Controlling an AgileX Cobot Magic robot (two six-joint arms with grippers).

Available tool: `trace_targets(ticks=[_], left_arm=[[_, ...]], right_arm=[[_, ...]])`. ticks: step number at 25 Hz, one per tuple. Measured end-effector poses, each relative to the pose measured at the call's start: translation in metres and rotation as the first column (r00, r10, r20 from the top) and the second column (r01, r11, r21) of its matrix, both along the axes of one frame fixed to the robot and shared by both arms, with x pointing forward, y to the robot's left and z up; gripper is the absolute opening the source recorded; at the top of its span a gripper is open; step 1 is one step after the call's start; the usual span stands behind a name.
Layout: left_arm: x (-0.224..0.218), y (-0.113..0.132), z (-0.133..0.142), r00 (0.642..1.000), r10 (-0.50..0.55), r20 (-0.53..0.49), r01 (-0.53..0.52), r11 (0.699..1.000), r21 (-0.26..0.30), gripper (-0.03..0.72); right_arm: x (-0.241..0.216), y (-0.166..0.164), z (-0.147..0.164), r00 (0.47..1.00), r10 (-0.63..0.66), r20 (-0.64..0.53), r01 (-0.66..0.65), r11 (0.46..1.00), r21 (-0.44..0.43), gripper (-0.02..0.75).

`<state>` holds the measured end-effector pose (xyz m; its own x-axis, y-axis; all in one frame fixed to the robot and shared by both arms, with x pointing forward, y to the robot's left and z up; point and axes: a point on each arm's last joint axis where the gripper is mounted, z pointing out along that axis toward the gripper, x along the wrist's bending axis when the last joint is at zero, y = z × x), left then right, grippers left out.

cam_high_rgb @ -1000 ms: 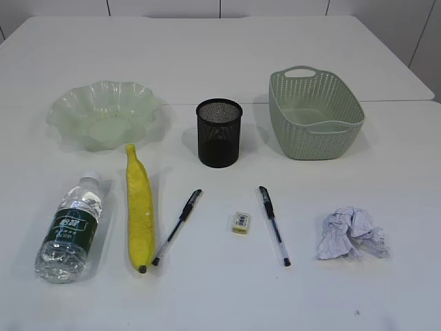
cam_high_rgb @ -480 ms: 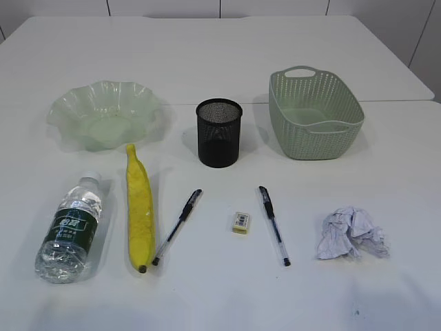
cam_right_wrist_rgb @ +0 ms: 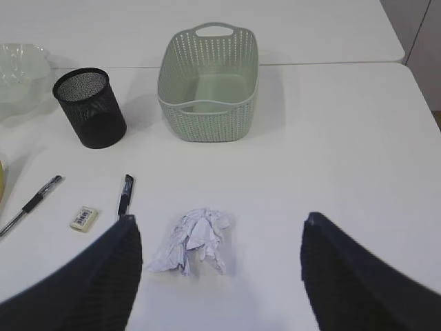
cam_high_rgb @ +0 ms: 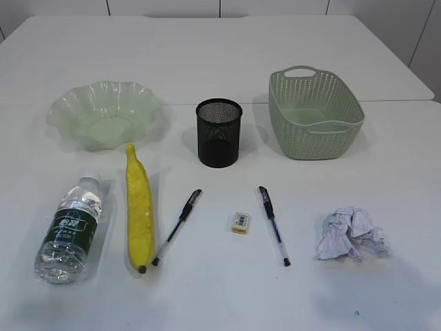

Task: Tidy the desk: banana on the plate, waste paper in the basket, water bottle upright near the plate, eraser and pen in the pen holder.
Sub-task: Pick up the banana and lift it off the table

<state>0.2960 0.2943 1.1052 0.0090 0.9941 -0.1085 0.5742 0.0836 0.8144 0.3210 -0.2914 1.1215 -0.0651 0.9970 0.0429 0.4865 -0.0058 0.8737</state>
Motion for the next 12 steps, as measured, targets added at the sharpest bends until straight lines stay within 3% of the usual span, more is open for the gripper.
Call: trace_targets(ticks=[12], left_arm=[[0.0057, -0.0015, 0.0057, 1.000, -0.008, 0.014, 0.008, 1.000, -0.022, 0.465]], right_arm=[[0.0027, 0.0003, -0.0002, 1.000, 0.002, -0.020, -0.002, 1.000, -0.001, 0.535]])
